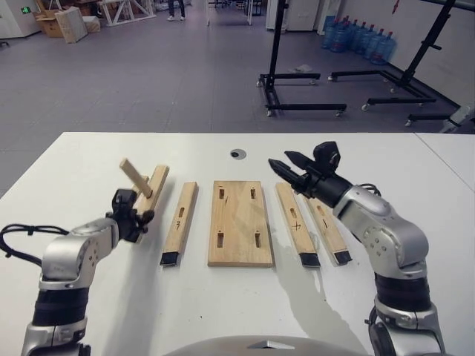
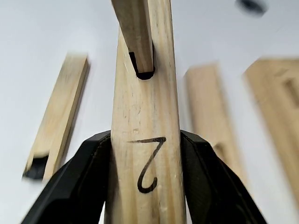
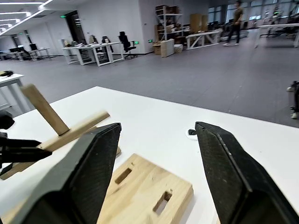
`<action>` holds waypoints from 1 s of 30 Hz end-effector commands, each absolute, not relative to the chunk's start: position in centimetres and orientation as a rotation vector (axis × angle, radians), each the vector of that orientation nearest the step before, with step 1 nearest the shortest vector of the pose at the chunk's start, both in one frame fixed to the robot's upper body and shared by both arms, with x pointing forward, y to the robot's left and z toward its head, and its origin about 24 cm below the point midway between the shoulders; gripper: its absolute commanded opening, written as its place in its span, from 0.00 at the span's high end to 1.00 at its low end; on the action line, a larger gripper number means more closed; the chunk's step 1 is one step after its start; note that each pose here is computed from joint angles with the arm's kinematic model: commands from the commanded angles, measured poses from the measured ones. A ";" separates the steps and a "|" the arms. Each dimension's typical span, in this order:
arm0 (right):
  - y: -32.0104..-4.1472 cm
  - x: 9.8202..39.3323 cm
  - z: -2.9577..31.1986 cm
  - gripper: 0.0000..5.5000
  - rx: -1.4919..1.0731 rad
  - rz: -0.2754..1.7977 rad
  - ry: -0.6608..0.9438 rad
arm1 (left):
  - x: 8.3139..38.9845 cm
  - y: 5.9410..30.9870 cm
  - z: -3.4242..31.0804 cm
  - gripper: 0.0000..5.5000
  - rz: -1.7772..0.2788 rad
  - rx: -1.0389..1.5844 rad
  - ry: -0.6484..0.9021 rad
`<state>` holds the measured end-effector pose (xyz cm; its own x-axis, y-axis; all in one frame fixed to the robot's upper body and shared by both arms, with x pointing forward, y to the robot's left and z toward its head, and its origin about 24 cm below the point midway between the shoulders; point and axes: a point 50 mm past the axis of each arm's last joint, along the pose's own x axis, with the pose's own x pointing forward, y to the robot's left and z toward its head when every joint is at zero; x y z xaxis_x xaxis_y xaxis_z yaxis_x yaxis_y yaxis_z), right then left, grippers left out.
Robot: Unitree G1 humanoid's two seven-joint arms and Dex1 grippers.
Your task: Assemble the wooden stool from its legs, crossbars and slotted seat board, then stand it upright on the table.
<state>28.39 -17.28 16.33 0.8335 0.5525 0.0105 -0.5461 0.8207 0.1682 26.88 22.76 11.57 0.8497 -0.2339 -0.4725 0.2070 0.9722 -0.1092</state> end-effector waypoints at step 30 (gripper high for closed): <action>-13.3 30.4 26.4 0.08 0.962 1.228 0.130 | 24.8 12.5 19.0 0.63 -1.175 -0.845 0.185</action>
<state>30.90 -13.96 25.70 0.4179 0.8201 0.3910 -0.7211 0.0377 0.6918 24.90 12.49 19.18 0.4088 -0.8642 0.2932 0.7342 0.1206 -0.6682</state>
